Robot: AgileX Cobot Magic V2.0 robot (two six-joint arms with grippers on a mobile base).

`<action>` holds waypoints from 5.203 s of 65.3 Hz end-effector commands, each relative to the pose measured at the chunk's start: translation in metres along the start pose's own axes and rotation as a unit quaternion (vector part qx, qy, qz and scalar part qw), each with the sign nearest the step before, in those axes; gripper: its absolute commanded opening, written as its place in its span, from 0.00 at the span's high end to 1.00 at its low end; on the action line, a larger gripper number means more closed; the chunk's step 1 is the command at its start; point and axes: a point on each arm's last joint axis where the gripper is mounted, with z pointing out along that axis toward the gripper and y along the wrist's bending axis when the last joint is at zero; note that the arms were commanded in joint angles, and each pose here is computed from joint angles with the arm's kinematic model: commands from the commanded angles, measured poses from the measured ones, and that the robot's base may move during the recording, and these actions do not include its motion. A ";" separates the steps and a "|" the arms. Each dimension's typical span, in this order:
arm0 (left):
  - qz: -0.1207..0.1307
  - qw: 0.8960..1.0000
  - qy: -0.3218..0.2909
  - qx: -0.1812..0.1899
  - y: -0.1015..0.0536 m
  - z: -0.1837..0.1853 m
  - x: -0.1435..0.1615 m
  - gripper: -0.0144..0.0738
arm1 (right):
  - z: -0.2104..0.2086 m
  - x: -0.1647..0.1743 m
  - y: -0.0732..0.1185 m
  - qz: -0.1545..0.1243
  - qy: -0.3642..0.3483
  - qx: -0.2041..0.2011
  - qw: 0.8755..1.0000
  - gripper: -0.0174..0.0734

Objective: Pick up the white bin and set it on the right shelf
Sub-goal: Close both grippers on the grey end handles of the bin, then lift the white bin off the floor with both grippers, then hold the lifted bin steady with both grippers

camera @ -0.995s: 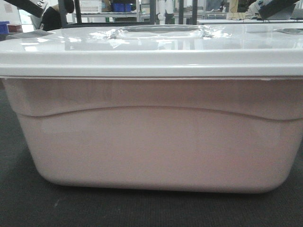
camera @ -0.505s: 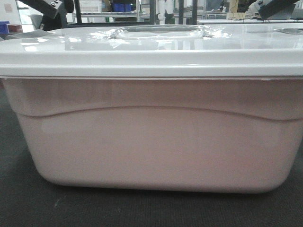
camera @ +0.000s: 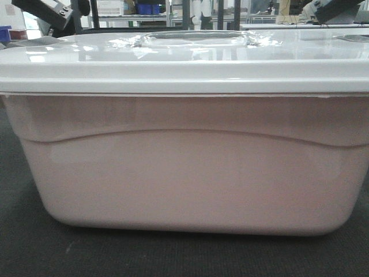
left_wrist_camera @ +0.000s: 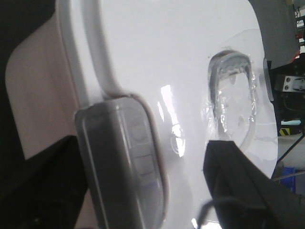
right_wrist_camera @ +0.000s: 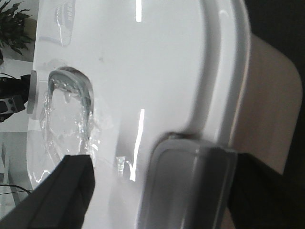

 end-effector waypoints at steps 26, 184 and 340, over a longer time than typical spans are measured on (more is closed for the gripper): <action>0.012 0.999 -0.010 0.046 -0.021 -0.007 -0.005 0.42 | -0.007 0.007 0.026 -0.021 0.028 -0.076 0.996 0.11; 0.048 0.996 -0.009 0.075 -0.038 -0.014 0.001 0.67 | -0.006 0.014 0.056 -0.093 0.020 -0.116 0.989 0.50; 0.176 0.961 -0.210 -0.023 -0.110 -0.071 0.016 0.67 | -0.057 0.021 0.130 -0.258 -0.065 -0.123 0.956 0.41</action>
